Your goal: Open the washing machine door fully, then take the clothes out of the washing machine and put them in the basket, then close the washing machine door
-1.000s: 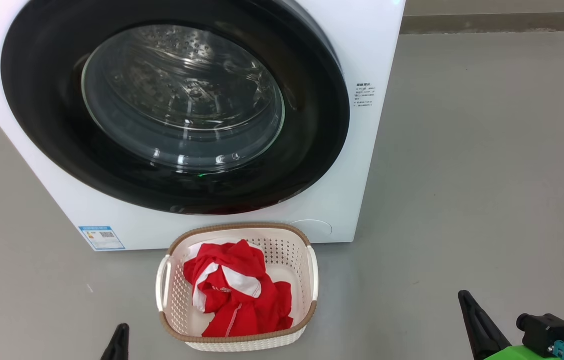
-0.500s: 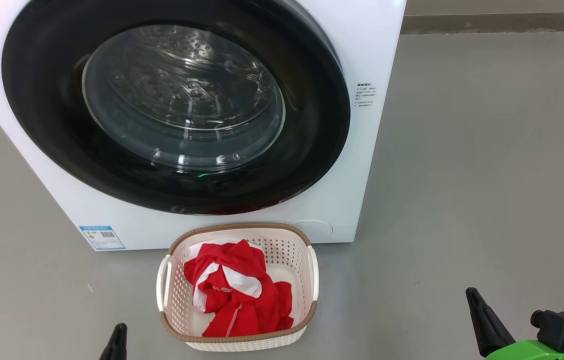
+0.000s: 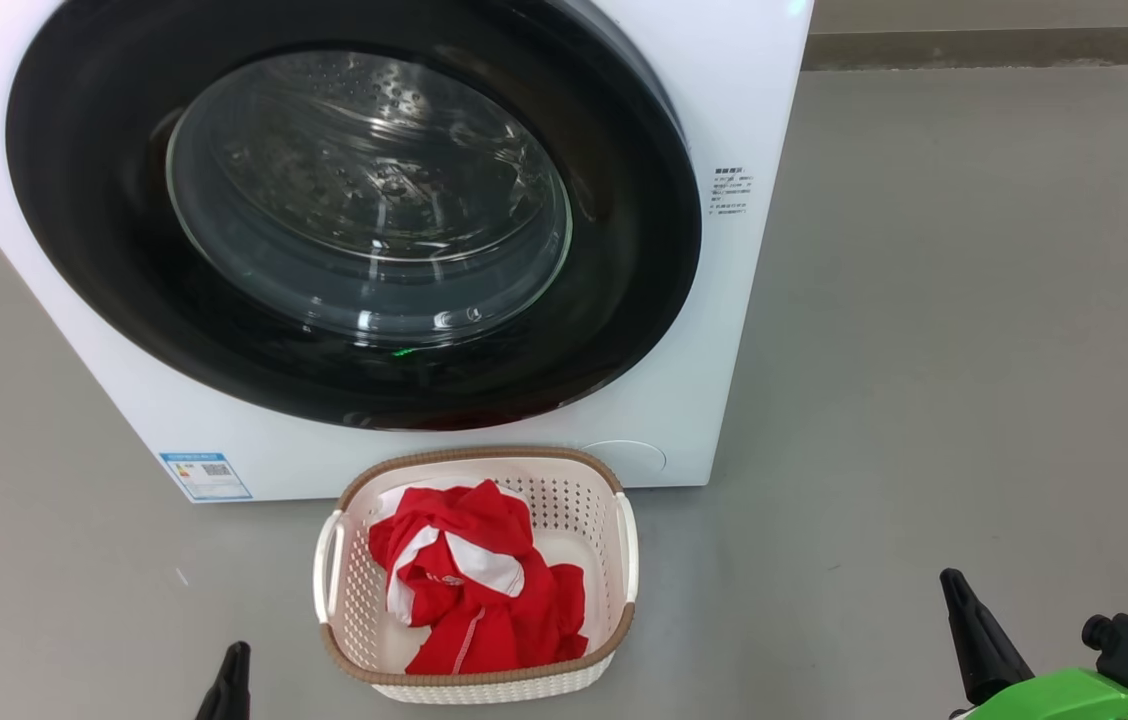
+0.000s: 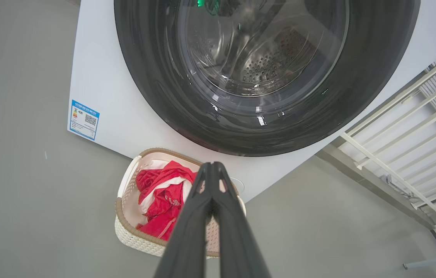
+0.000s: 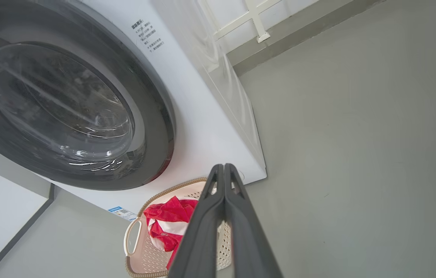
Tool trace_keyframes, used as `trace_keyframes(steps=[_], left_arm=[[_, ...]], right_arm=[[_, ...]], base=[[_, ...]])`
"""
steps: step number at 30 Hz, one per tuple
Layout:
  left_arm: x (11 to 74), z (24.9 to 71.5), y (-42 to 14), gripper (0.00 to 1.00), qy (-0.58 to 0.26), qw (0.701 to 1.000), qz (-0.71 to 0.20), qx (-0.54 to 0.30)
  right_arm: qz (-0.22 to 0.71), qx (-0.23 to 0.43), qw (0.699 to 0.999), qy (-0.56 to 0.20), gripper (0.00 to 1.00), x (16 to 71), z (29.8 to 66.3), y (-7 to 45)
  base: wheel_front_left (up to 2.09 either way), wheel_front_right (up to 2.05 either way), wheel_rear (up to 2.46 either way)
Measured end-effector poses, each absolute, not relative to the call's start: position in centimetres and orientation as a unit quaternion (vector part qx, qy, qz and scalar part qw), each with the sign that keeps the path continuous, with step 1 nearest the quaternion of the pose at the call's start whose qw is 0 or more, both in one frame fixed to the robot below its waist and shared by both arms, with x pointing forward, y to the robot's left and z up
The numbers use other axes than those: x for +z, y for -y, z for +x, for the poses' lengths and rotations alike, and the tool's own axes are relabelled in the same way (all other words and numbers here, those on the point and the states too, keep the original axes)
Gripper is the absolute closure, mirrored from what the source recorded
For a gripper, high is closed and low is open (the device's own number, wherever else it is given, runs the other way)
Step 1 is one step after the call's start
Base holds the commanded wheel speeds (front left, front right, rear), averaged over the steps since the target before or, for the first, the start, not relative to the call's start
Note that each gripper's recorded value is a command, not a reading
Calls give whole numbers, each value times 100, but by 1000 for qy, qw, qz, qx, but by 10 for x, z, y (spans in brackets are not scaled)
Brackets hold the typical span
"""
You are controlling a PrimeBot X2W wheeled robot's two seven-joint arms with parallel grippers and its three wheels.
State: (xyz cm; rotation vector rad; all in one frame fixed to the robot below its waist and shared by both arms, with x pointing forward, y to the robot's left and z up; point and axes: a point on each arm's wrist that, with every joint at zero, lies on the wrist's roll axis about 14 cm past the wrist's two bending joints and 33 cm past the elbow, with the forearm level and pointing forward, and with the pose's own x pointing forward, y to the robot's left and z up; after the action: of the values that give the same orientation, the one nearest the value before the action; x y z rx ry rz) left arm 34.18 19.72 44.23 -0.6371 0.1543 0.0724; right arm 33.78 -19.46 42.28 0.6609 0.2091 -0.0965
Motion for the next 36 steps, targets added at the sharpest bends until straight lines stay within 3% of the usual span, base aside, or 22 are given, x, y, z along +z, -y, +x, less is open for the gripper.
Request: trace_keyframes(steps=[36], left_arm=[[453, 356, -197, 100, -67, 872, -483, 49]], right_arm=[[490, -70, 865, -80, 100, 438, 351, 201]], base=[[0, 0, 0]])
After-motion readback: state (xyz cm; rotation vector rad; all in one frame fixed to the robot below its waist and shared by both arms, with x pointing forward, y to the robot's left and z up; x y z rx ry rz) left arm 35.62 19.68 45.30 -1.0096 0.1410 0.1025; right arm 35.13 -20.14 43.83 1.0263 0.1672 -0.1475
